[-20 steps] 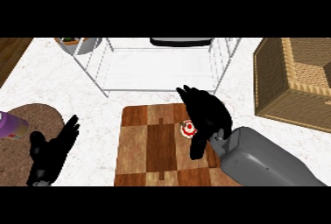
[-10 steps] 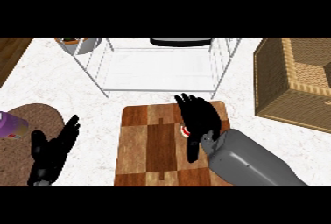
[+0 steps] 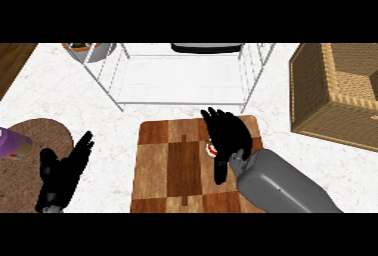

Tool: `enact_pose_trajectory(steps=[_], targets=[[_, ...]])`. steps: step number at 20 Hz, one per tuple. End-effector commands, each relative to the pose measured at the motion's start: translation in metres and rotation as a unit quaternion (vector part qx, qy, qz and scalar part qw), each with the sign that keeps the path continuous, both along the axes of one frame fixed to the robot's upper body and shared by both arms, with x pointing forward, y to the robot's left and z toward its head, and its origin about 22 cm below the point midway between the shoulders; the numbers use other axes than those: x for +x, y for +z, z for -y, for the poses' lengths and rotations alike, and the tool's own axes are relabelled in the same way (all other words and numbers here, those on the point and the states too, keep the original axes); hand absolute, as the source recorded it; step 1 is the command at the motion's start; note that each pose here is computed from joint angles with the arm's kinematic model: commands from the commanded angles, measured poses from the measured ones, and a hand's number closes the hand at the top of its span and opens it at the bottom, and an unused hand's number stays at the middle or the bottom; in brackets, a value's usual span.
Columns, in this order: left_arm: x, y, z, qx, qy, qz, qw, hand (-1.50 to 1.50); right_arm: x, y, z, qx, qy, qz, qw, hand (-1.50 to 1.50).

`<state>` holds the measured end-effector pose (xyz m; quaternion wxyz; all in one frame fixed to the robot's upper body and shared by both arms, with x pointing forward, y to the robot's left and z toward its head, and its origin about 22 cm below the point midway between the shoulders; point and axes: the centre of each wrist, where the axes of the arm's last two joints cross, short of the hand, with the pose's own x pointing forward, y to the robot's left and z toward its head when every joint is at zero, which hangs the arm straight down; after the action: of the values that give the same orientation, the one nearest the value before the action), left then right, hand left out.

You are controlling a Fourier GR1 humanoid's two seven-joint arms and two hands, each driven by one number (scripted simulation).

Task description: Pick the cupcake from the cutting board and place it in the basket

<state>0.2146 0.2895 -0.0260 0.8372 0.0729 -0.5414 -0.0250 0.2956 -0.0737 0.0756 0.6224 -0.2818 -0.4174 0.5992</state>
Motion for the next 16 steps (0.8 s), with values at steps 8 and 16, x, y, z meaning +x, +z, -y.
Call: enact_pose_trajectory(steps=[8, 16], targets=[[-0.013, -0.01, 0.002, -0.001, 0.015, -0.065, 0.9978, 0.0, -0.001, -0.021, 0.007, -0.036, 0.055, 0.038, 0.997, 1.5], [-0.031, -0.026, 0.002, -0.004, 0.015, -0.072, 0.9973, 0.0, 0.003, -0.035, 0.007, -0.06, 0.003, 0.05, 0.997, 1.5]])
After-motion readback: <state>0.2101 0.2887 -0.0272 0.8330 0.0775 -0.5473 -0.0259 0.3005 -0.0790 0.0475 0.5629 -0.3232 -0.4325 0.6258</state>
